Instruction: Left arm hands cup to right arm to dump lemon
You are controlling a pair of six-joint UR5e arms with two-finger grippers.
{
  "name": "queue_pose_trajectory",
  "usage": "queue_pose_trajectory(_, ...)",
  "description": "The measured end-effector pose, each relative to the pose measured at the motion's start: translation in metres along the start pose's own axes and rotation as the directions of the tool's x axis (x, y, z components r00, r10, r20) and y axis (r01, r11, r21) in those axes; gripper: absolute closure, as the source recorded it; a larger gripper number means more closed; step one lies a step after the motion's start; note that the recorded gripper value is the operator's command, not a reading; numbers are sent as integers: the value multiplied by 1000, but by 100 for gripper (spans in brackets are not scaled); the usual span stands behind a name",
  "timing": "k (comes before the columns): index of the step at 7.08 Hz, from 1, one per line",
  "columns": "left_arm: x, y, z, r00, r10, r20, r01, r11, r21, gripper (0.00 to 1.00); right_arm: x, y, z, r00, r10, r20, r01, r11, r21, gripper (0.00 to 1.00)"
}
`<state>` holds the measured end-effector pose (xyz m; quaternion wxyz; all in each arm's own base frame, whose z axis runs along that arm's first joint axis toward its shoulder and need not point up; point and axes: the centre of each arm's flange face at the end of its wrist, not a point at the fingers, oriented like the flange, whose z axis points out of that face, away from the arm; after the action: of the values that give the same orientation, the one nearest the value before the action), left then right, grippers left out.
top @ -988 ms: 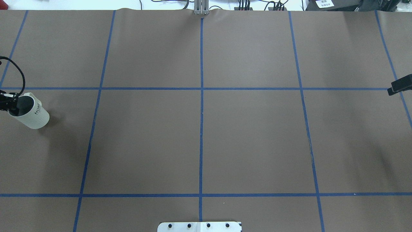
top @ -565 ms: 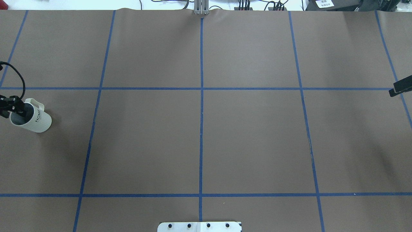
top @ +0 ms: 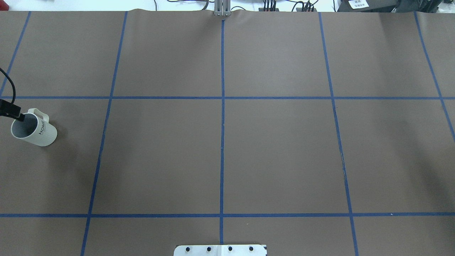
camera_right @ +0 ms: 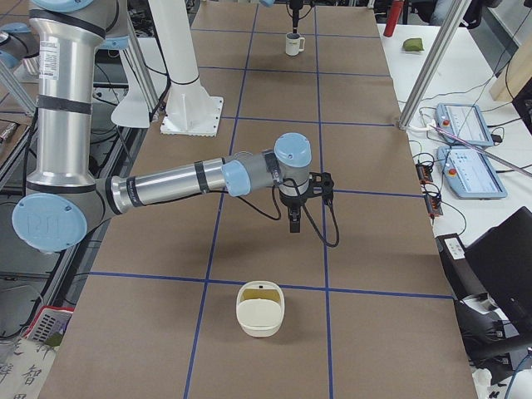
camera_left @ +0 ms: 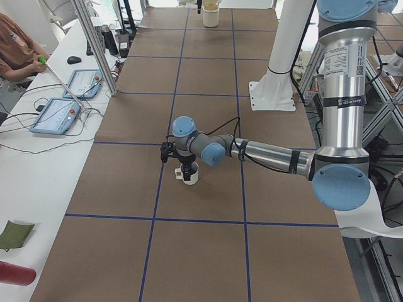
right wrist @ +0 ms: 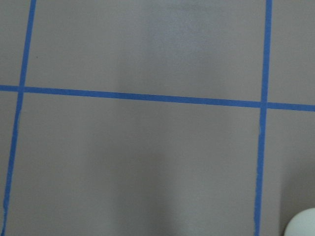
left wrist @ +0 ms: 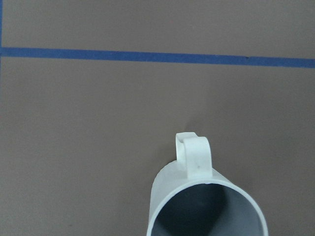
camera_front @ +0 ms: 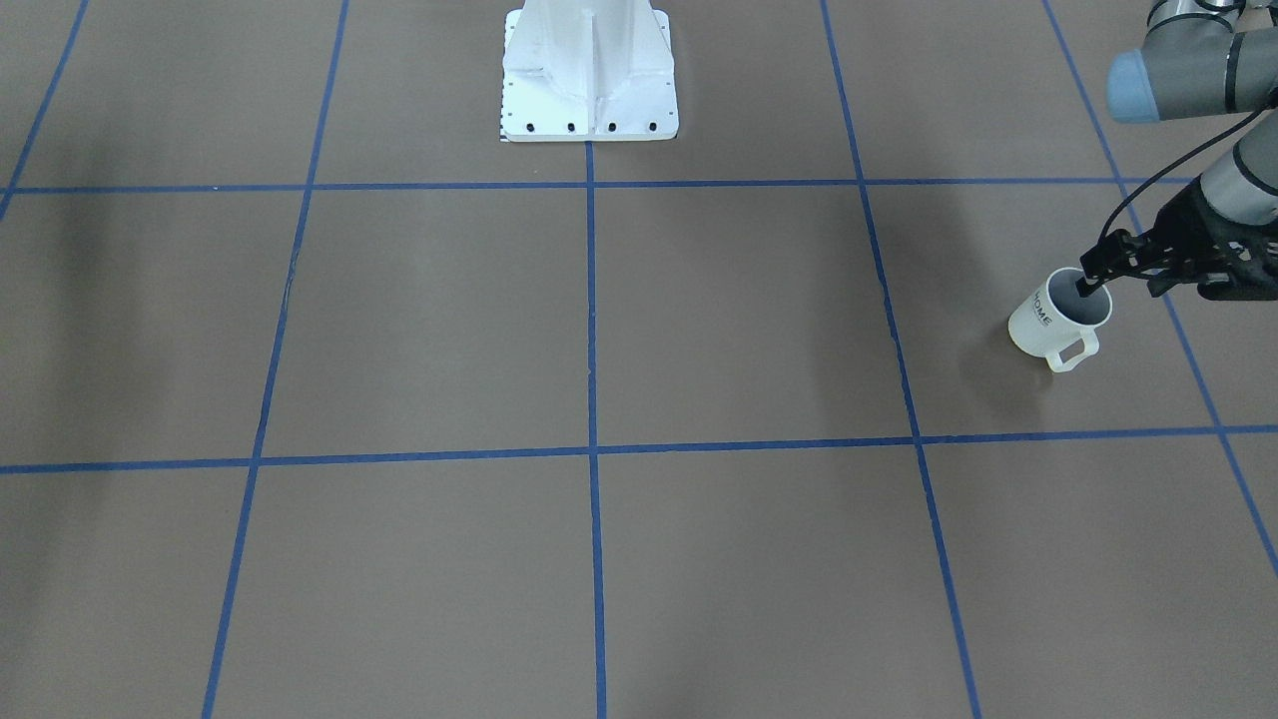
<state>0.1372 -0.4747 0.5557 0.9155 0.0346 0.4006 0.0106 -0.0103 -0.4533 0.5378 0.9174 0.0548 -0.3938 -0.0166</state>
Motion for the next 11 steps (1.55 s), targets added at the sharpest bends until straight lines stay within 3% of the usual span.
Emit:
queue_pose_trajectory(3,-67,-30,-45,987,151,60,-152,988,7,0,79,26,-10,1000,-12,-26,11,999,-32,0)
queue_pose_trajectory(7,-122,-21,-55,995,92,25,-91,996,-16,0,104,61,-4,997,53,55,-51,997,-51,0)
queue_pose_trajectory(11,-160,-16,-90,998,56,43,-58,997,43,0,105,62,-3,996,57,62,-54,997,-52,0)
